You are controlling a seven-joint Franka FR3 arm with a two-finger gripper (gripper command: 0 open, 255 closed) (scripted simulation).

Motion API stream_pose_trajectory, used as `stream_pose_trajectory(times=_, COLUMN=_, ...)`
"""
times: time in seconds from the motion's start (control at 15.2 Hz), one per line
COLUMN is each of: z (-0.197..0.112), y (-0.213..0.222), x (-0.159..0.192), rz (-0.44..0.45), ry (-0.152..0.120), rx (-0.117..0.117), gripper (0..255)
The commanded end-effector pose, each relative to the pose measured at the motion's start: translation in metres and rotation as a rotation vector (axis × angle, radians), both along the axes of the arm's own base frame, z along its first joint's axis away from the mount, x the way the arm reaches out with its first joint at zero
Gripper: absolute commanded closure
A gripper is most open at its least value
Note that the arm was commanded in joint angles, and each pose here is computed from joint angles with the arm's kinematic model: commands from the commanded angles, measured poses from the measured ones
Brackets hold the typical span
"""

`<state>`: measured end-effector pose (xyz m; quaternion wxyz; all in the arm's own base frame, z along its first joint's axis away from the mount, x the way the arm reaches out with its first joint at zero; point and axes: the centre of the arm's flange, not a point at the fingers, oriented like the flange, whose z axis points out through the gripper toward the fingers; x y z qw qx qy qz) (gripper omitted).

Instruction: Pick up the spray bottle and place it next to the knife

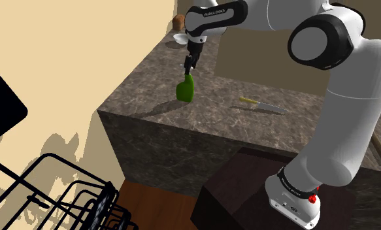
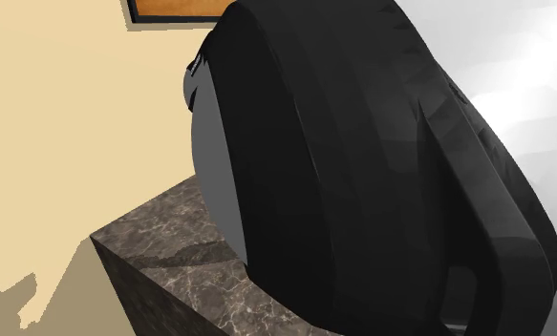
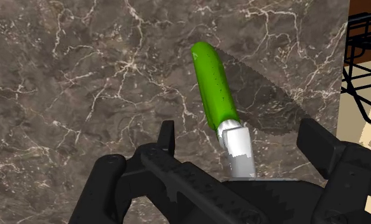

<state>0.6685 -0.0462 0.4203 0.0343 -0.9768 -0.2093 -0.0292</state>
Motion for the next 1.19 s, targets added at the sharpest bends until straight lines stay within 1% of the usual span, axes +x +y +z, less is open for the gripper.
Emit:
stream_pose_trajectory(times=0.0, z=0.0, y=0.0, x=0.0, rz=0.0, ry=0.0, rx=0.0, gripper=0)
stream_pose_trajectory(times=0.07, z=0.0, y=0.0, x=0.0, rz=0.0, ry=0.0, rx=0.0, gripper=255)
stream_pose_trajectory(times=0.66, z=0.0, y=0.0, x=0.0, rz=0.0, ry=0.0, rx=0.0, gripper=255)
stream_pose_trajectory(times=1.12, z=0.037, y=0.0, x=0.0, rz=0.0, ry=0.0, rx=0.0, gripper=255)
